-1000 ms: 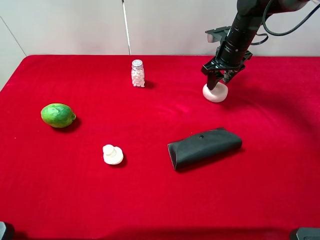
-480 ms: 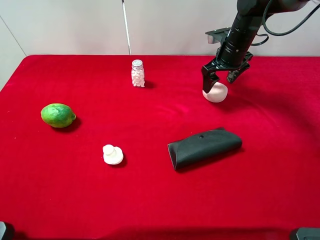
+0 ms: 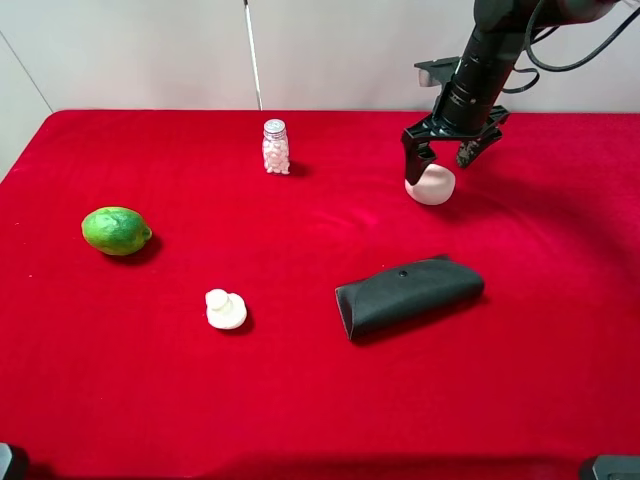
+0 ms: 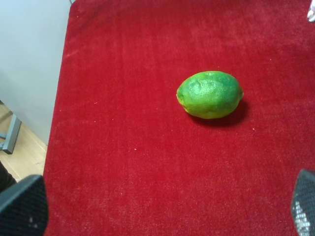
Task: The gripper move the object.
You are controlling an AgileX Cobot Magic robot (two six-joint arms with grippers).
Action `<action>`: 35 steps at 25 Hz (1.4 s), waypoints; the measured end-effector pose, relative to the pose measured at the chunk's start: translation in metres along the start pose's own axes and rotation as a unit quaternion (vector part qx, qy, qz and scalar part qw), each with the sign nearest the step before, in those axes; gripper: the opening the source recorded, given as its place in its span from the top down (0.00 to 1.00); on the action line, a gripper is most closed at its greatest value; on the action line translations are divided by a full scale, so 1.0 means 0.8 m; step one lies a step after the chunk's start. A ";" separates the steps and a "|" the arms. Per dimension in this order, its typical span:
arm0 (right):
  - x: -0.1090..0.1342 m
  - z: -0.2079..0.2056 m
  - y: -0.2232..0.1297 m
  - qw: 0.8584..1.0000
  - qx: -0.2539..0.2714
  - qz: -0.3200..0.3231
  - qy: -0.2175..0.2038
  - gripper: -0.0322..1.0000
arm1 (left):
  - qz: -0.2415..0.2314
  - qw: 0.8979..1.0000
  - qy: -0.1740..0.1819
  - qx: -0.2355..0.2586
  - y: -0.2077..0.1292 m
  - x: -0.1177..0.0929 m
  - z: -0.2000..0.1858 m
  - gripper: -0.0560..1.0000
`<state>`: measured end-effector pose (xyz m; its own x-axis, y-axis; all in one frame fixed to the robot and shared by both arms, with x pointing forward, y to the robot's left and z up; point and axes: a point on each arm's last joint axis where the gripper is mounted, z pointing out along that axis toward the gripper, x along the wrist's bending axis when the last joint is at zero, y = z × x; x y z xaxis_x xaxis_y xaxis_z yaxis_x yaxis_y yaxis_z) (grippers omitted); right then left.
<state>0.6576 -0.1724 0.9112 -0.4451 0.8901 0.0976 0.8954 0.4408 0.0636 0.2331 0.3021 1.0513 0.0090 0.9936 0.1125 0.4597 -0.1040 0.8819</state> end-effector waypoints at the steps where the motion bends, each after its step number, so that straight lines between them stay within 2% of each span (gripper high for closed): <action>1: 0.000 -0.001 0.000 1.000 0.000 0.000 -0.001 0.30 | 0.000 1.000 0.000 0.000 0.000 0.000 0.000 0.02; 7: 0.019 -0.039 -0.002 1.000 -0.016 -0.017 -0.001 0.30 | 0.000 1.000 0.000 0.000 0.000 0.000 0.000 0.02; 13: 0.037 -0.078 -0.015 0.999 -0.005 -0.031 0.007 0.30 | 0.000 1.000 0.000 0.000 0.000 0.000 0.000 0.02; 19: 0.050 -0.116 -0.034 1.000 -0.017 -0.023 0.004 0.30 | 0.000 1.000 0.000 0.000 0.000 0.000 0.000 0.02; 27: 0.062 -0.135 -0.111 1.000 0.004 -0.015 0.006 0.30 | 0.000 1.000 0.000 0.000 0.000 0.000 0.000 0.02; 35: 0.077 -0.147 -0.202 1.000 -0.006 -0.006 0.014 0.30 | 0.000 1.000 0.000 0.000 0.000 0.000 0.000 0.02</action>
<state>0.4839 -0.2020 1.0239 -0.4568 0.8808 0.1247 0.8895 0.4503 0.0778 0.2331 0.3021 1.0513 0.0090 0.9936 0.1125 0.4597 -0.1040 0.8819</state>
